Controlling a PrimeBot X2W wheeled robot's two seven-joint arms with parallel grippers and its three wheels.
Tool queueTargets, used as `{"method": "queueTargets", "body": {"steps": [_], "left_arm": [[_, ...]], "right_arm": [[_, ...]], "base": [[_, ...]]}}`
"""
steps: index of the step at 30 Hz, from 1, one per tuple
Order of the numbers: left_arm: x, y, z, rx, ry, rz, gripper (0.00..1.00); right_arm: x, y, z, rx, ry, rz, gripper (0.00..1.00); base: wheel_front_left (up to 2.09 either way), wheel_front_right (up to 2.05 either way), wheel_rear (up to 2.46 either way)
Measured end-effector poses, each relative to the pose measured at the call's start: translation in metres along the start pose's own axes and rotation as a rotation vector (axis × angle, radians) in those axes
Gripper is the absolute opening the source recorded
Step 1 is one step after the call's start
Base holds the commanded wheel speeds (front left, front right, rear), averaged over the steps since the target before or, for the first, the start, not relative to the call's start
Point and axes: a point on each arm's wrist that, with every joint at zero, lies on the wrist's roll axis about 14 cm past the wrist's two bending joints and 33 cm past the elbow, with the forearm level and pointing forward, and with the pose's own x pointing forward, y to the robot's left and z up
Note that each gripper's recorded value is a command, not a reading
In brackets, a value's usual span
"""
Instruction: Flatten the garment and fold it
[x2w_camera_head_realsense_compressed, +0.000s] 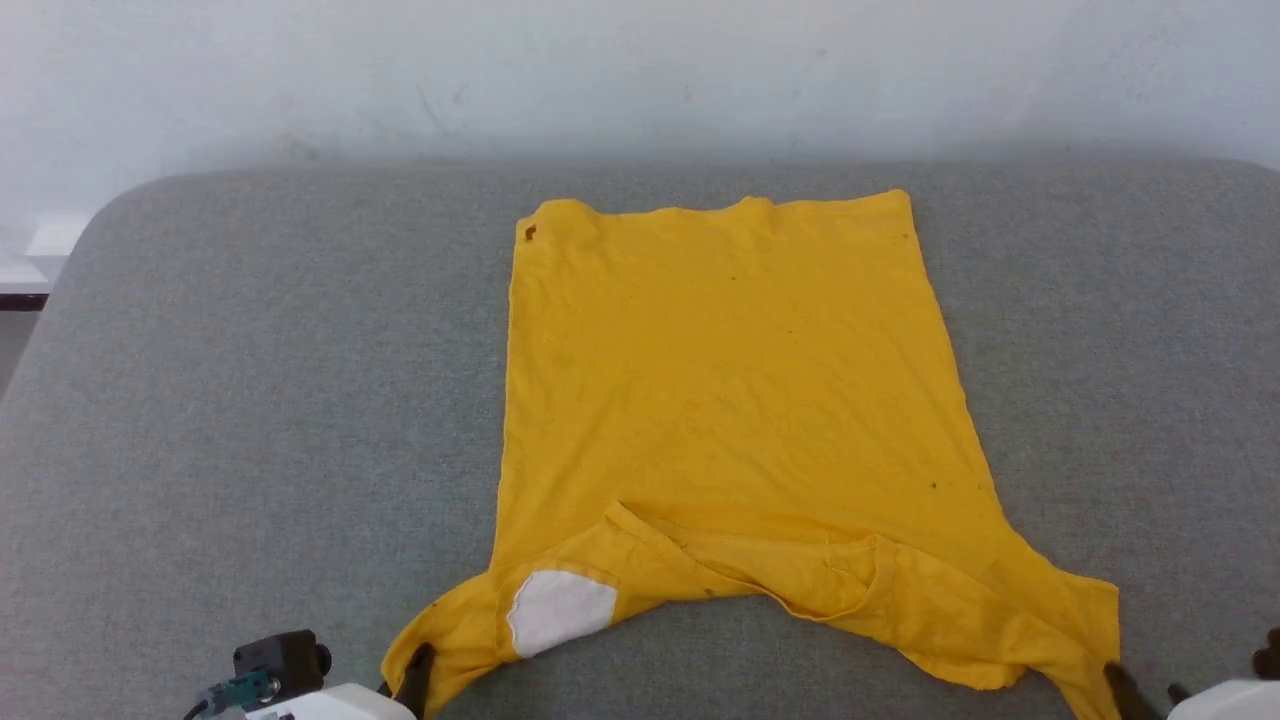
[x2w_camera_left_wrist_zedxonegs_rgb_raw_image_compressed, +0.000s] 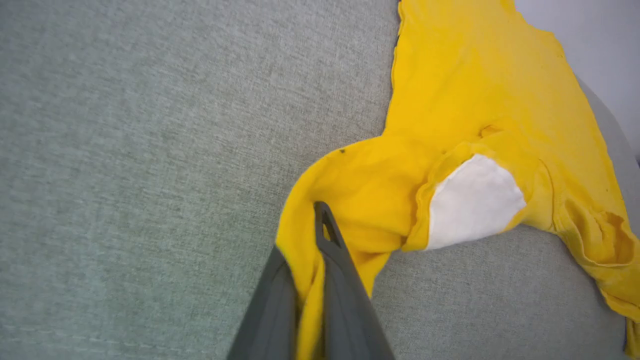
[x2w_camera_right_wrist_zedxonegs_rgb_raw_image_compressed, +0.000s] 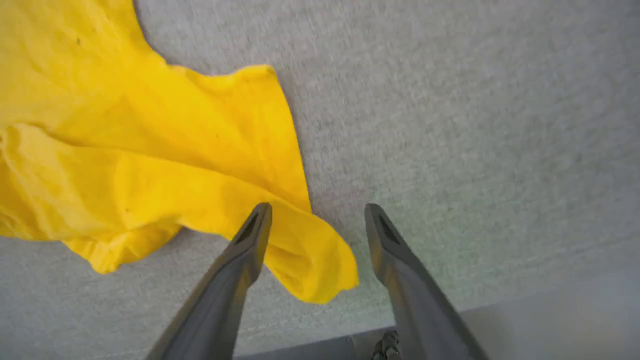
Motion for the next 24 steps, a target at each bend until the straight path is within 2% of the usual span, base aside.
{"method": "queueTargets", "body": {"steps": [6, 14, 24], "left_arm": [[-0.004, -0.003, 0.006, -0.014, -0.034, -0.006, 0.0], [-0.006, -0.007, 0.011, -0.048, -0.057, -0.015, 0.0], [0.008, -0.01, 0.021, -0.073, -0.069, -0.014, 0.0]], "right_arm": [[-0.006, 0.029, 0.072, -0.074, -0.293, 0.06, 1.0], [-0.004, 0.098, 0.171, -0.211, -0.609, 0.209, 1.0], [0.059, 0.153, 0.255, -0.239, -0.632, 0.273, 1.0]], "base": [[0.0, 0.0, 0.0], [0.0, 0.0, 0.0], [0.0, 0.0, 0.0]]}}
